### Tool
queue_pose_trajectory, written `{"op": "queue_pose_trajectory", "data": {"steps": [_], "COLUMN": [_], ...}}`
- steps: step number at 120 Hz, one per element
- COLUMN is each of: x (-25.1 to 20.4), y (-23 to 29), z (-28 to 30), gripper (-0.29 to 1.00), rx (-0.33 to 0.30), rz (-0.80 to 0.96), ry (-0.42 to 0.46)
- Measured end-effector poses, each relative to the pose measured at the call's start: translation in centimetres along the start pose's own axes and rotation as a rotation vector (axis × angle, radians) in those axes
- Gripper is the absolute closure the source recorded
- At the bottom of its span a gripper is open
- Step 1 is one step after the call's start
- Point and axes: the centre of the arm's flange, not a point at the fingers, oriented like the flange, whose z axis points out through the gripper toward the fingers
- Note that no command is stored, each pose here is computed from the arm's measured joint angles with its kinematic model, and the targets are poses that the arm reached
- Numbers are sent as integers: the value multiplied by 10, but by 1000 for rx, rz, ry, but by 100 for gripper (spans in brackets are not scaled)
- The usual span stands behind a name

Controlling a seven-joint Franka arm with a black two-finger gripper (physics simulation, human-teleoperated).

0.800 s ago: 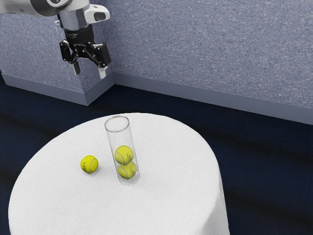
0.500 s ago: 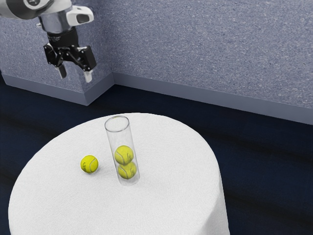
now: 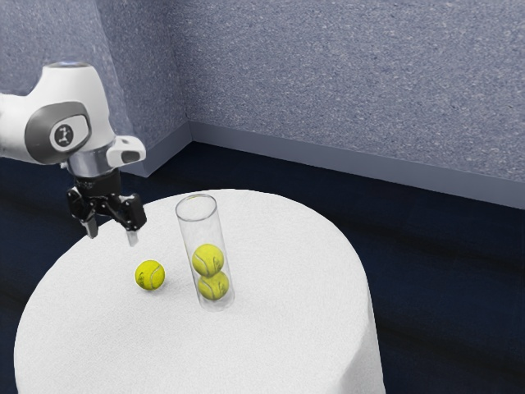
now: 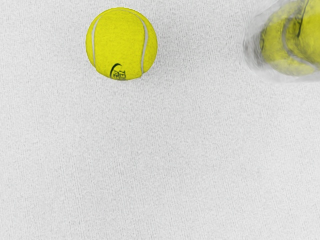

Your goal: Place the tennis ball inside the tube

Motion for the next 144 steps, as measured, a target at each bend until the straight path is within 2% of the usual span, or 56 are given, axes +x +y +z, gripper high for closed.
{"op": "queue_pose_trajectory", "data": {"steps": [13,31,52,80,107,137,144], "x": [11,31,52,70,80,89,92], "y": [-5,-4,-15,-31,-32,-32,-32], "z": [46,95,126,154,169,198,202], "gripper": [0,0,0,0,0,0,4], "rx": [-15,-17,-10,0,4,8,7], "rz": [-25,-19,-8,-5,12,23,23], "ry": [-6,58,148,206,218,184,180]}}
